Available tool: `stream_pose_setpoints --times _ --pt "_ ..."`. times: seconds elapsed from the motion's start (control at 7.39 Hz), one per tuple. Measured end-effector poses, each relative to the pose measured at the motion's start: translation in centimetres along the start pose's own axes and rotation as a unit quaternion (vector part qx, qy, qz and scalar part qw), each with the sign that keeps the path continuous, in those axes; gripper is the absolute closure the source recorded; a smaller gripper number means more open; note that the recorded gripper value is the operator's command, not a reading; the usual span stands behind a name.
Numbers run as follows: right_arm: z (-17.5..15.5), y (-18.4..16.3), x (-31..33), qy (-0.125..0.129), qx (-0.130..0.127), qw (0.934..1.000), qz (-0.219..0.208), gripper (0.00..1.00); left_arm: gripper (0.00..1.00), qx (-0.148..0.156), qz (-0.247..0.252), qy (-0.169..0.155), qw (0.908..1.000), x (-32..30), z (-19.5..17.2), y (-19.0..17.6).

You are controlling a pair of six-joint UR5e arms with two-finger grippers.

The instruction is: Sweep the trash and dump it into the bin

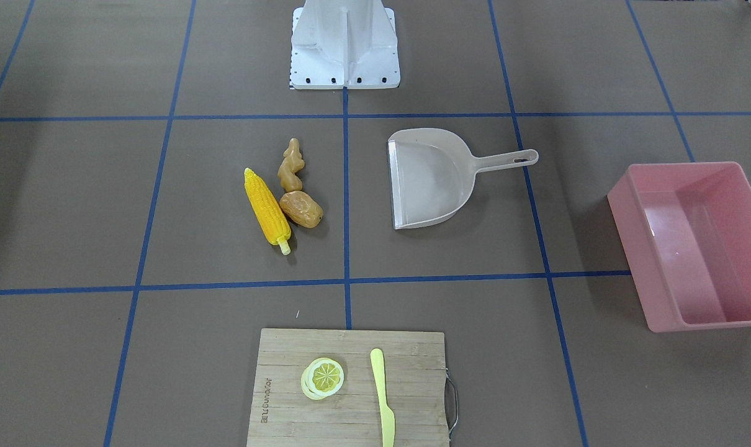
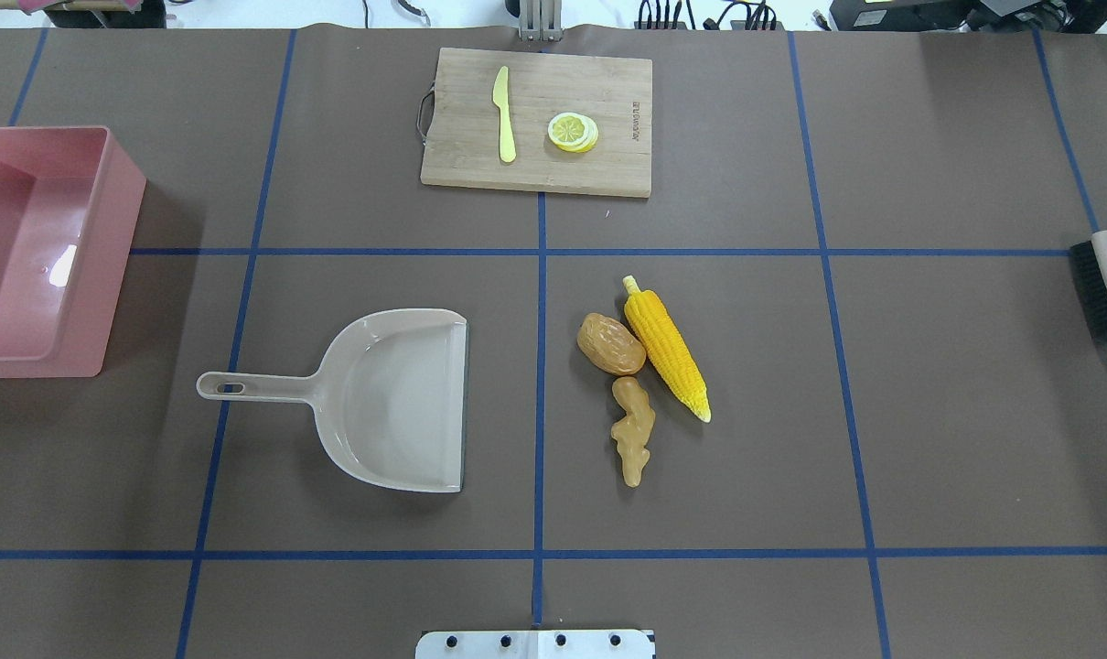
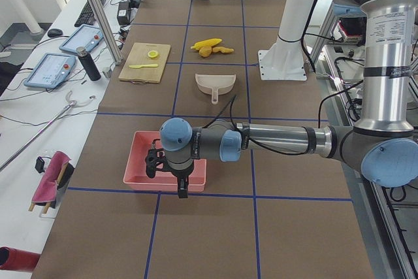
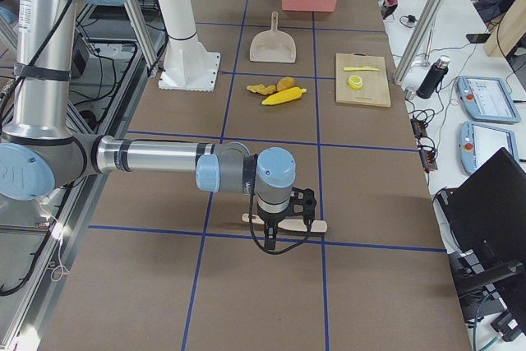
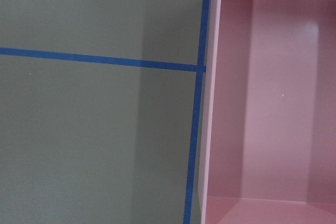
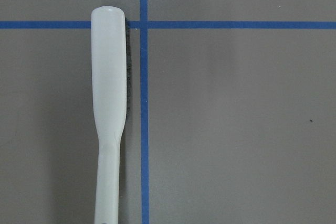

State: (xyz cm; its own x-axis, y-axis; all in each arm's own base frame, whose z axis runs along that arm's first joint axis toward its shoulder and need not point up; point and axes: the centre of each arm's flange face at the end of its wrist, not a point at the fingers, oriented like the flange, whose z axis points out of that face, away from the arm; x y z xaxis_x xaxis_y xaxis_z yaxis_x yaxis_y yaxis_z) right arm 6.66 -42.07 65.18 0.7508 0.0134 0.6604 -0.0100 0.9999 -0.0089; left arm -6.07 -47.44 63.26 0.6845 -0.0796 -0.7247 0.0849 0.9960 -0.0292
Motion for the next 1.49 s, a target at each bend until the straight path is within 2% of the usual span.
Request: stream_pose_setpoints --times 0.41,0.68,1.08,1.22,1.49 --pt "-0.3 -0.1 -1.0 -0.020 0.002 0.9998 0.004 0.00 0.02 0.010 0.013 0.001 0.9999 1.5 -1.2 -0.8" --pt "1.0 0.1 -2.2 -0.031 -0.015 0.9993 0.017 0.00 0.02 0.018 0.028 0.002 0.9994 3.0 -2.1 -0.8" --pt "5.3 1.8 -3.9 -0.016 -0.067 0.9976 0.004 0.01 0.02 0.032 0.106 0.010 0.9938 11.3 -4.1 -0.2" --pt "7.0 1.8 -4.7 -0.011 -0.078 0.9969 -0.003 0.01 0.02 0.028 0.129 0.014 0.9911 14.8 -5.0 0.4" --pt "11.0 1.6 -4.6 -0.010 -0.062 0.9980 -0.005 0.01 0.02 0.016 0.183 0.019 0.9827 23.3 -7.1 1.6"
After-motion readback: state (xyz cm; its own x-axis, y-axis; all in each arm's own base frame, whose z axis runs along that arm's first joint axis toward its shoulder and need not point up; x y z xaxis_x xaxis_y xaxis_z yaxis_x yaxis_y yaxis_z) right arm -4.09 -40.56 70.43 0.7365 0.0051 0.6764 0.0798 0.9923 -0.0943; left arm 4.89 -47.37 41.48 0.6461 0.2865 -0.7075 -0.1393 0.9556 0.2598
